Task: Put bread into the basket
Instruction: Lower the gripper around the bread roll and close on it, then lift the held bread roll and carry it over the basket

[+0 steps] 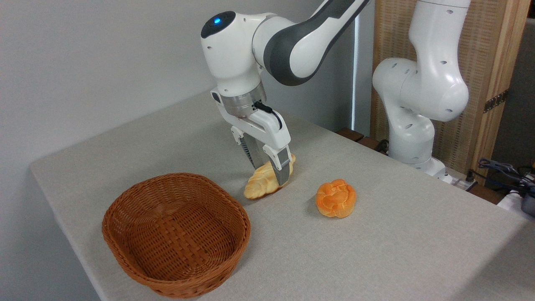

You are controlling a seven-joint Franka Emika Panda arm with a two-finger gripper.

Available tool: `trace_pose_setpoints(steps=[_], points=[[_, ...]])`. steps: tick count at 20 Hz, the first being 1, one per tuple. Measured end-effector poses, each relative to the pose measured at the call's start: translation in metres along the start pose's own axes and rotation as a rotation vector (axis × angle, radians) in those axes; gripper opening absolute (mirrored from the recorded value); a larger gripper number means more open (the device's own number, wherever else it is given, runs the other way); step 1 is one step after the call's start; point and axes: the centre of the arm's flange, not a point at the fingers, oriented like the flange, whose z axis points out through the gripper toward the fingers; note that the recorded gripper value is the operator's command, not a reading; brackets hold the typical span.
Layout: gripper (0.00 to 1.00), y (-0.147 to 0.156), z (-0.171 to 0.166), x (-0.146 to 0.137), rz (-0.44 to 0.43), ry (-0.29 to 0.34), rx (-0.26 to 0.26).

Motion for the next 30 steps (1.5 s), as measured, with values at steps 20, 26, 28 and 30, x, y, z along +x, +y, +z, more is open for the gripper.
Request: trace_pose_setpoints(steps=[20, 26, 28, 30], points=[[0.39, 0.000, -0.007, 0.004, 0.007, 0.019, 0.013], [0.39, 0.001, -0.020, 0.005, 0.010, 0.043, 0.028], [0.40, 0.002, -0.038, 0.006, 0.013, 0.060, 0.038], [0.40, 0.005, -0.061, 0.006, 0.018, 0.068, 0.043]])
